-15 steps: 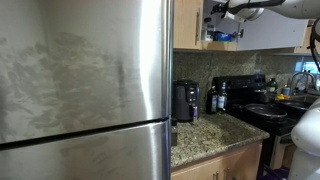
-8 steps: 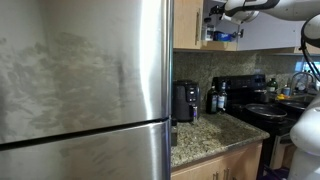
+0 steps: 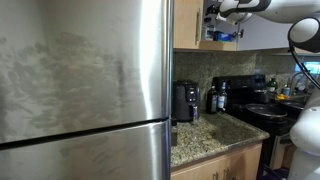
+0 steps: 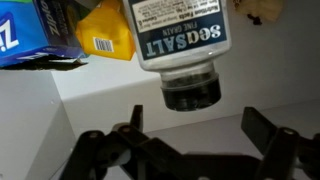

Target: Remove the salt from the cupboard.

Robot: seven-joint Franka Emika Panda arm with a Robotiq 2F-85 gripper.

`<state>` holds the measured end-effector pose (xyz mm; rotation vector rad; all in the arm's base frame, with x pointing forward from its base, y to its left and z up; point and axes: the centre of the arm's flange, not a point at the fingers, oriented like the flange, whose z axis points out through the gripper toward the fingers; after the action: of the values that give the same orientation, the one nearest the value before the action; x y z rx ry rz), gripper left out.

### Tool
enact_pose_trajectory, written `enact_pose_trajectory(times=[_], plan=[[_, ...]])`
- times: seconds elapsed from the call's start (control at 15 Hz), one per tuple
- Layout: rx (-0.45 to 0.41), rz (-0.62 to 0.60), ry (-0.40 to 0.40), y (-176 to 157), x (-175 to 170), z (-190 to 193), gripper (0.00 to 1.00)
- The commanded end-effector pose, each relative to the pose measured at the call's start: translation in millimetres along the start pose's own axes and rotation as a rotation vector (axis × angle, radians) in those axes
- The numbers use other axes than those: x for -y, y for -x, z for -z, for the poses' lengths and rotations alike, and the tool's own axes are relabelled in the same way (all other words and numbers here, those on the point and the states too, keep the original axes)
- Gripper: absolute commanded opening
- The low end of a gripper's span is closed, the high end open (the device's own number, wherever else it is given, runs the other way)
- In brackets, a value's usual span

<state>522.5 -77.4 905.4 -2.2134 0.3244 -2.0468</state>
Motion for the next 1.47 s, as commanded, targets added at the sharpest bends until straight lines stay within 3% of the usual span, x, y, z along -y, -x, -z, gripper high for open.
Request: enact_pose_trajectory(times=[0.0,0.27,0.53,0.6,0.67,1.0,1.2,1.4], plan=[[0.006,-0.038,0.025,-15,0,-29,1.00],[0.049,-0.065,0.060,-4,-3,-52,1.00],[0.051,-0.054,0.042,4,5,-57,1.00],[0.049,-0.053,0.042,4,5,-57,0.75],[0.038,-0.052,0.043,4,6,-57,0.73],[0.035,-0.021,0.061,9,3,-58,0.40],[0.009,-0.025,0.058,12,-3,-56,0.40],[-0.006,-0.022,0.049,11,-15,-27,0.40]])
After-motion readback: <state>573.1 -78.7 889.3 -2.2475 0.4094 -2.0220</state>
